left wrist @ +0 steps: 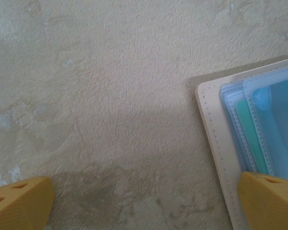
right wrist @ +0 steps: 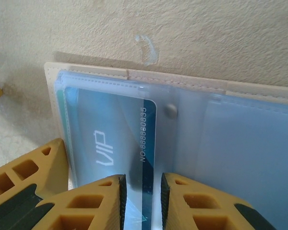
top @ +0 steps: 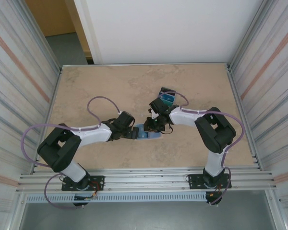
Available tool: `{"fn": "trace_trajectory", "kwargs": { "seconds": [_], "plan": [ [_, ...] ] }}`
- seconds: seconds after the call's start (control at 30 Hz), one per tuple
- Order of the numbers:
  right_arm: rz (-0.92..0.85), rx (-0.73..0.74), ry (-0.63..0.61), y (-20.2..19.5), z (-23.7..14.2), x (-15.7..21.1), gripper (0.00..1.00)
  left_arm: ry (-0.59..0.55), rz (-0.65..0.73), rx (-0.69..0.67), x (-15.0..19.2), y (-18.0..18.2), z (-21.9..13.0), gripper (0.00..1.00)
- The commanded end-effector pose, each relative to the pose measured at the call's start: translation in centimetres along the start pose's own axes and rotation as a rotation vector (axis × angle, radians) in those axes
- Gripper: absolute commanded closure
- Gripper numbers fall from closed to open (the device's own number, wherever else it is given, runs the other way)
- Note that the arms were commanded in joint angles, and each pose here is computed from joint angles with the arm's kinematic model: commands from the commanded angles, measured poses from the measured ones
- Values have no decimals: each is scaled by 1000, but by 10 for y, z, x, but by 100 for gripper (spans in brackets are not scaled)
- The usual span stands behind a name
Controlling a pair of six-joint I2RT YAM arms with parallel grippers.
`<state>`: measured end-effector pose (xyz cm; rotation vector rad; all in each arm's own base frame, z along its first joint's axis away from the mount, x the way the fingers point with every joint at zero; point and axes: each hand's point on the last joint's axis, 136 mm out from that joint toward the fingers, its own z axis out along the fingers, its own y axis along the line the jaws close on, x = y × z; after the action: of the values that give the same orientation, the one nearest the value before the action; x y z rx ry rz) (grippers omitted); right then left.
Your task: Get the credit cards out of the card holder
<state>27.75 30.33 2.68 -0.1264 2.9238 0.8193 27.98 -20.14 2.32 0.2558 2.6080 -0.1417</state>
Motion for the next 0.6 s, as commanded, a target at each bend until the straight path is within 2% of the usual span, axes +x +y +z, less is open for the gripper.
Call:
{"fn": "trace_trajectory", "kwargs": {
  "seconds": [0.0,0.37,0.57],
  "plan": [
    [42,-14,29,-7,7,6,73,15,33,-28,2,1,1,1],
    [88,-226,27,14,7,3,76,24,43,-52,5,5,-1,1],
    [86,-294,16,20,0,0,77,30,48,-57,8,6,-1,1]
  ]
}}
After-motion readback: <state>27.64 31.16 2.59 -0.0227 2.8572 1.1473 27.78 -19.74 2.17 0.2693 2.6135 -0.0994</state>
